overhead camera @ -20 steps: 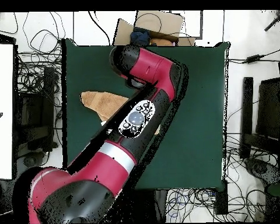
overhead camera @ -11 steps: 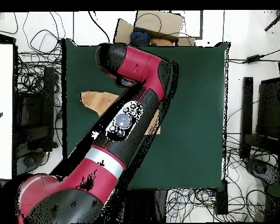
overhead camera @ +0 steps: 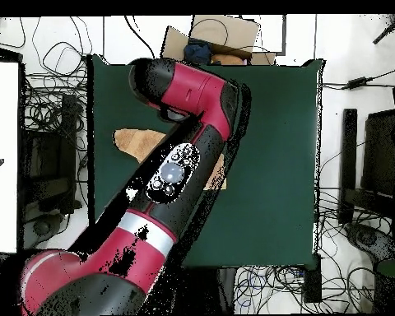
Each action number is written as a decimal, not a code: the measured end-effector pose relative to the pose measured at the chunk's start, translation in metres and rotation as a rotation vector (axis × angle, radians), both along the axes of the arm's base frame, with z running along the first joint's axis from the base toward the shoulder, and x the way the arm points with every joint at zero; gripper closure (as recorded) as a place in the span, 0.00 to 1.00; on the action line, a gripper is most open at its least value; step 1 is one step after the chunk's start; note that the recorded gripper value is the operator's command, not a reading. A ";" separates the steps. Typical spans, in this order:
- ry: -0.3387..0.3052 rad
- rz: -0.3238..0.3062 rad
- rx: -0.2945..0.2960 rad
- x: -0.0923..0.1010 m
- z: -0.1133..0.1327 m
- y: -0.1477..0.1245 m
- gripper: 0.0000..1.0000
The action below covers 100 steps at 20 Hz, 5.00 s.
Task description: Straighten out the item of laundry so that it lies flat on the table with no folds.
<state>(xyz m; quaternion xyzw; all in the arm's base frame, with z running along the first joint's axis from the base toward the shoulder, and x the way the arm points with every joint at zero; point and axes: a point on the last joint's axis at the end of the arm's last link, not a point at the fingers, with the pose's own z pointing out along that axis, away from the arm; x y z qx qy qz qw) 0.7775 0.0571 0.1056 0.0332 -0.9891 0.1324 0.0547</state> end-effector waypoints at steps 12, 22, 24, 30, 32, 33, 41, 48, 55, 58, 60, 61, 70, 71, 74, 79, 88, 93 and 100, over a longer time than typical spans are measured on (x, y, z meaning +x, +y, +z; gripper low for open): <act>0.119 -0.012 0.030 -0.011 -0.011 0.007 0.00; 0.288 -0.048 0.086 -0.030 -0.020 0.019 0.00; 0.315 -0.057 0.097 -0.033 -0.019 0.021 0.00; 0.334 -0.065 0.100 -0.039 -0.020 0.023 0.00; 0.342 -0.071 0.100 -0.043 -0.022 0.023 0.00; 0.348 -0.076 0.100 -0.046 -0.024 0.022 0.00; 0.396 -0.138 0.112 -0.075 -0.030 0.011 0.00; 0.413 -0.176 0.132 -0.095 -0.042 0.003 0.00; 0.369 -0.181 0.121 -0.108 -0.067 -0.006 0.00; 0.349 -0.179 0.111 -0.111 -0.075 -0.010 0.00; 0.338 -0.178 0.106 -0.112 -0.078 -0.011 0.00; 0.333 -0.176 0.104 -0.112 -0.080 -0.012 0.00; 0.311 -0.164 0.123 -0.113 -0.097 -0.006 0.00; 0.313 -0.166 0.130 -0.114 -0.098 -0.005 0.00; 0.321 -0.172 0.152 -0.116 -0.104 -0.003 0.00; 0.343 -0.203 0.200 -0.127 -0.110 -0.004 0.00; 0.313 -0.361 0.255 -0.146 -0.056 -0.066 0.00; 0.282 -0.457 0.314 -0.148 -0.006 -0.110 0.00; 0.245 -0.482 0.361 -0.144 0.026 -0.119 0.00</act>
